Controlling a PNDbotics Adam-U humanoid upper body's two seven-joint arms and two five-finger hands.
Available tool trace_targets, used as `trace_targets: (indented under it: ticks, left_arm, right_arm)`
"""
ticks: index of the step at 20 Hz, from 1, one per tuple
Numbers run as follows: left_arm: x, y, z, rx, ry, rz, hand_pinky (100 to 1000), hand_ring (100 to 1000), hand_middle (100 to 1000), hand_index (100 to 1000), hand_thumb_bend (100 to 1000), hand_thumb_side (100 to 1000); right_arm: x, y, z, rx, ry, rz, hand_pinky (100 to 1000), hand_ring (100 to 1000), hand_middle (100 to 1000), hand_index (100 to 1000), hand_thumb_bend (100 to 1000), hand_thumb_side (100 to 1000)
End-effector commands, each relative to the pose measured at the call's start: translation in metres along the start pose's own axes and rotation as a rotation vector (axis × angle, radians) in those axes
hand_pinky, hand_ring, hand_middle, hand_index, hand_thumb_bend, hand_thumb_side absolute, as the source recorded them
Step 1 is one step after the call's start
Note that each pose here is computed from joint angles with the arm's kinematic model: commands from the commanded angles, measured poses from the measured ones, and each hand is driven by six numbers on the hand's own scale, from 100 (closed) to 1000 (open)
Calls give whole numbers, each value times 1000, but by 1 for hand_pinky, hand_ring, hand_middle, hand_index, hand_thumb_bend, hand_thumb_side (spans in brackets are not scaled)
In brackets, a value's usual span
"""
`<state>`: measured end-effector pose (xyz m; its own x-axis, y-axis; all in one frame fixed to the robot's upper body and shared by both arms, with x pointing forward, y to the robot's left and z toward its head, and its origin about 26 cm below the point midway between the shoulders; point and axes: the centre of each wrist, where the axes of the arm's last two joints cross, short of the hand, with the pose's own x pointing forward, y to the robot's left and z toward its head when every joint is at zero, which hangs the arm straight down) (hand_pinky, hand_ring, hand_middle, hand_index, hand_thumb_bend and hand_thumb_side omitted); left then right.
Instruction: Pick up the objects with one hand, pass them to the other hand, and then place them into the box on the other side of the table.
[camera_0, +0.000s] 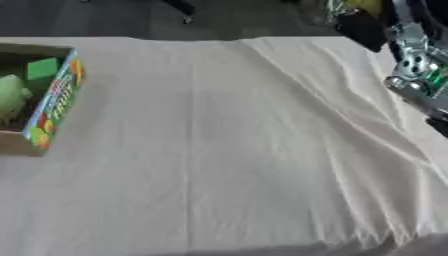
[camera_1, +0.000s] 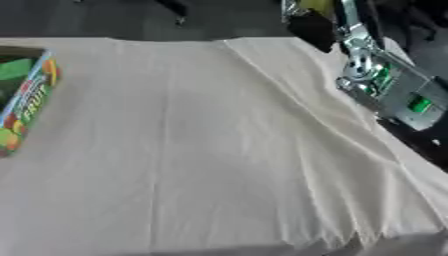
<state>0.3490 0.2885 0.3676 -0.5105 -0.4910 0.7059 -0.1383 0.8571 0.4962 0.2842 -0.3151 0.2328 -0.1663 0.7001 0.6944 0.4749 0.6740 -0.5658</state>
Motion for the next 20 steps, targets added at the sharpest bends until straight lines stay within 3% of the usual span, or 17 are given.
trace_targets:
  ticks: [1, 20]
  left_arm:
    - [16, 3, -3, -27, -40, -24, 871, 776, 722, 817, 100, 713]
    - [59, -44, -28, -246, -135, -76, 862, 779, 729, 820, 100, 711]
  right_arm:
    - [4, -2, -2, -221, 143, 171, 626, 497, 438, 543, 100, 433]
    - [-2, 29, 17, -94, 159, 103, 622, 500, 437, 542, 100, 419]
